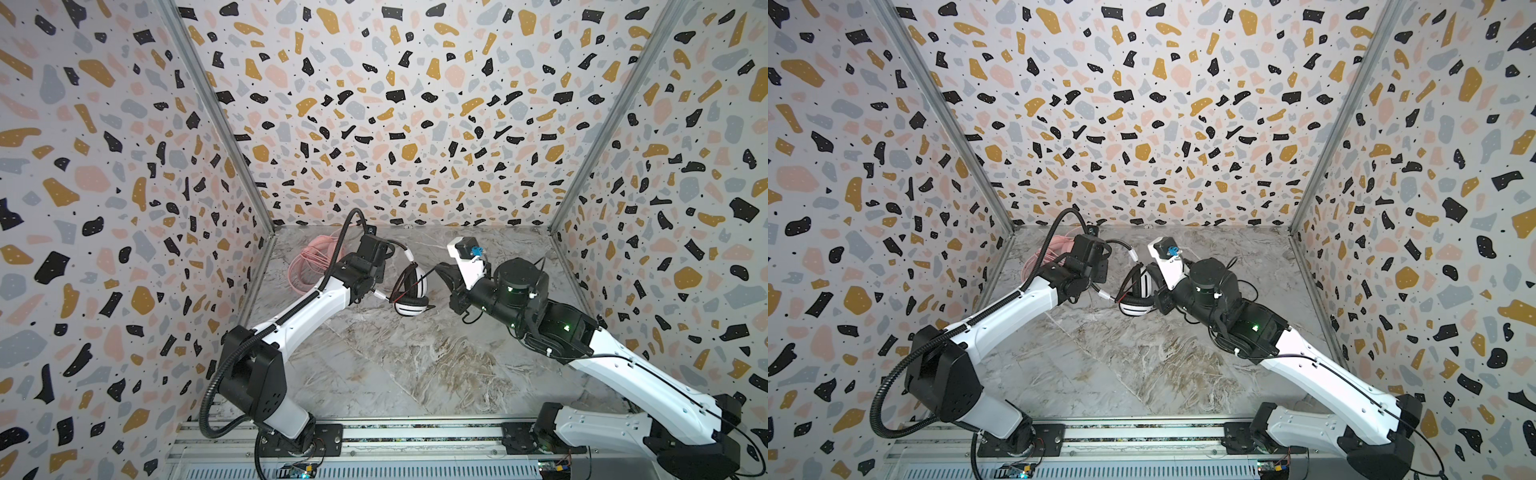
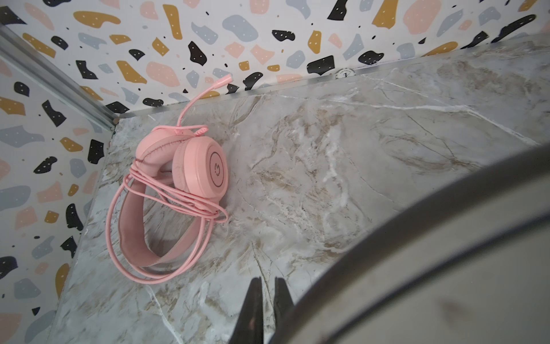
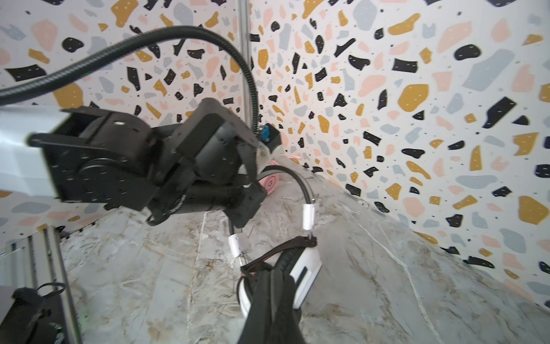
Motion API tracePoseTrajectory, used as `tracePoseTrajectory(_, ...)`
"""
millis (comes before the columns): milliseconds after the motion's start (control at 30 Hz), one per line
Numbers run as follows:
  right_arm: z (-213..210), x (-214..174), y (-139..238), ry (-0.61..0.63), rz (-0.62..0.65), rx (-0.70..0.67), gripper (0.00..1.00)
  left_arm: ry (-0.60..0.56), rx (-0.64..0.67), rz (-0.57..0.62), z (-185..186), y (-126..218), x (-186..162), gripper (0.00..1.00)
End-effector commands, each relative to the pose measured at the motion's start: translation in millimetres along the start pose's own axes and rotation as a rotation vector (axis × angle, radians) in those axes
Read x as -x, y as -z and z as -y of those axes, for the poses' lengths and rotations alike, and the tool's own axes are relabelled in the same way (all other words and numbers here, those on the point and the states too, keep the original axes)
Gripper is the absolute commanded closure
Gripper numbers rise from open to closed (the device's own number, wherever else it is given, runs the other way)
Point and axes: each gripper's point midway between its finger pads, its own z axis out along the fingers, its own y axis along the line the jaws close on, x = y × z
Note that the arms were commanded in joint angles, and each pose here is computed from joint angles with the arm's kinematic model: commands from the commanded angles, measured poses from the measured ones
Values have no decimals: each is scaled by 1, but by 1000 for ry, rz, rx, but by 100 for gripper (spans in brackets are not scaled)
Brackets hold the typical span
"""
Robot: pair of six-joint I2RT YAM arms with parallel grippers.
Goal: Wrap the headphones
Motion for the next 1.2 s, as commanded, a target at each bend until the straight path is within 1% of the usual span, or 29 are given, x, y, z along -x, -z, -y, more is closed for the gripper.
tracePoseTrajectory(0,20,38,28,-14,121,-26,100,-5,-73,96,7,15,27,100)
tracePoseTrajectory(133,37,33,32,-36,118,-52,100,-16,-157,97,22,17,27,100)
tracePoseTrajectory(267,49,28,30,-50,111,-69,100,-57,-164,100,31,22,24,100)
tracePoseTrajectory(400,57,21,26,-45,94,-87,100,-88,-228,96,47,26,22,100)
tracePoseTrajectory(500,76,18,24,-50,94,-135,100,-117,-251,102,55,30,19,100)
tracePoseTrajectory(633,98,10,16,-97,88,-136,100,-138,-365,92,77,33,16,100)
tracePoseTrajectory(767,115,2,6,-130,80,-139,100,-172,-412,86,88,35,10,100)
tracePoseTrajectory(867,127,-6,-1,-155,70,-136,100,-180,-479,77,100,37,9,100)
tracePoseTrajectory(967,138,-16,-6,-182,61,-133,100,-195,-512,72,106,39,7,100)
tracePoseTrajectory(1100,150,-45,-18,-233,3,-119,100,-193,-599,103,116,53,13,100)
tracePoseTrajectory(1167,150,-60,-22,-251,-19,-108,100,-192,-612,112,116,57,15,100)
